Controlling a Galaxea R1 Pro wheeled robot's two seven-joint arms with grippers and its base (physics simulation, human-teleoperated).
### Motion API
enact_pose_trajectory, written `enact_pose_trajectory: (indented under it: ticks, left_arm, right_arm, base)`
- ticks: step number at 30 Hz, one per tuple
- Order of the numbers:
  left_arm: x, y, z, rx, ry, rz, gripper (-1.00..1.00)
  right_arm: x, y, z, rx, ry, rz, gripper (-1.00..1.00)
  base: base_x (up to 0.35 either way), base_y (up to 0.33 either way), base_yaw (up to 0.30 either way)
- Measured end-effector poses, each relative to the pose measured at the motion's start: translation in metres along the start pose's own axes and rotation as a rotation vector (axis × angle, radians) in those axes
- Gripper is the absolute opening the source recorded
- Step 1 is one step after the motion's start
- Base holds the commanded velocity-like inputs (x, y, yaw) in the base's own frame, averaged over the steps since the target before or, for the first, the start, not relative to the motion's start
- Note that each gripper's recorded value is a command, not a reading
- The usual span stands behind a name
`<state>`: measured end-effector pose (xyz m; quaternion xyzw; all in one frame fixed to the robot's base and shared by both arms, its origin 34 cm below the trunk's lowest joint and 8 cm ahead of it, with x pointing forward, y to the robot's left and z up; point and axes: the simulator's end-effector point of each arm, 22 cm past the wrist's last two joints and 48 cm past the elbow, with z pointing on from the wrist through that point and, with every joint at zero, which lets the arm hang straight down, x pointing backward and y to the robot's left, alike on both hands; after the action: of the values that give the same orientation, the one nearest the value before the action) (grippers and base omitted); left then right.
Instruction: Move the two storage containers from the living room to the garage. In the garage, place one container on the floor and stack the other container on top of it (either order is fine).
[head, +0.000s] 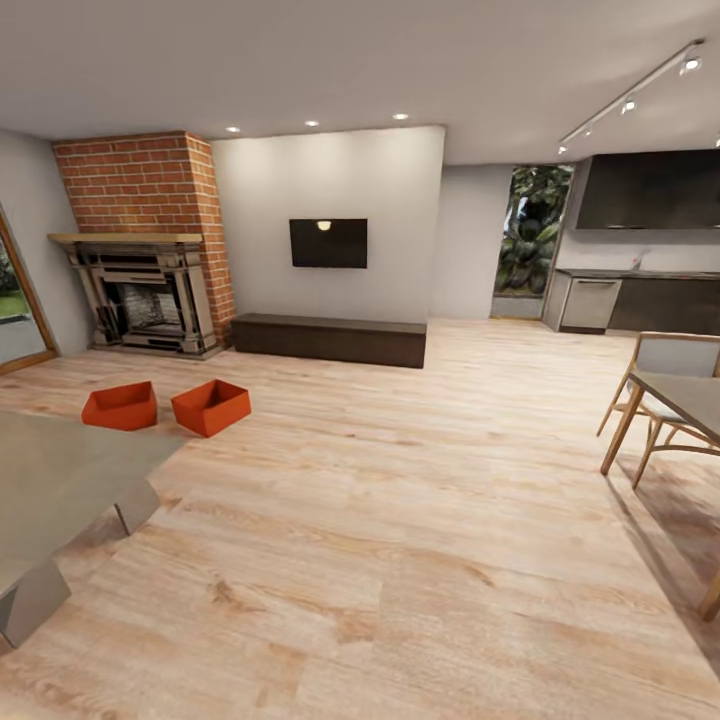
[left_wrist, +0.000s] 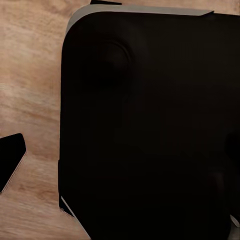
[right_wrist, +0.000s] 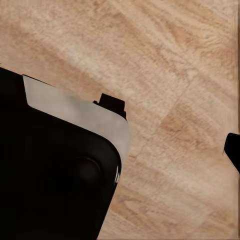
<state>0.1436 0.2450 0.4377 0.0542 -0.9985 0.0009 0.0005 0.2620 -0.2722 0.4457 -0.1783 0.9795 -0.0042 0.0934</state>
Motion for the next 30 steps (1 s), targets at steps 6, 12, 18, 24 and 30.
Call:
enact_pose_trajectory:
  ticks: [6, 12, 18, 24, 30]
  left_arm:
    - [0.0004, 0.0005, 0.0, -0.001, 0.002, 0.0, 1.0]
    - [0.0008, 0.0001, 0.0, 0.0, 0.003, 0.0, 1.0]
    - [0.0006, 0.0001, 0.0, -0.001, 0.003, 0.0, 1.0]
    - [0.0009, 0.0002, 0.0, -0.001, 0.003, 0.0, 1.0]
    - [0.0011, 0.0002, 0.0, -0.001, 0.004, -0.001, 1.0]
  right_arm:
    - [-0.0003, 0.0008, 0.0, -0.002, -0.001, 0.001, 1.0]
    - [-0.0001, 0.0001, 0.0, -0.001, -0.001, 0.001, 1.0]
    - [-0.0002, -0.0001, 0.0, -0.001, -0.001, 0.001, 1.0]
    - [-0.0001, 0.0001, 0.0, -0.001, 0.0, 0.001, 1.0]
    - [-0.0003, 0.0005, 0.0, -0.001, 0.0, 0.008, 1.0]
  base:
    - [0.333, 0.065, 0.0]
    - [0.333, 0.017, 0.0]
    - [0.333, 0.003, 0.0]
    - [0.333, 0.0, 0.0]
    - [0.333, 0.0, 0.0]
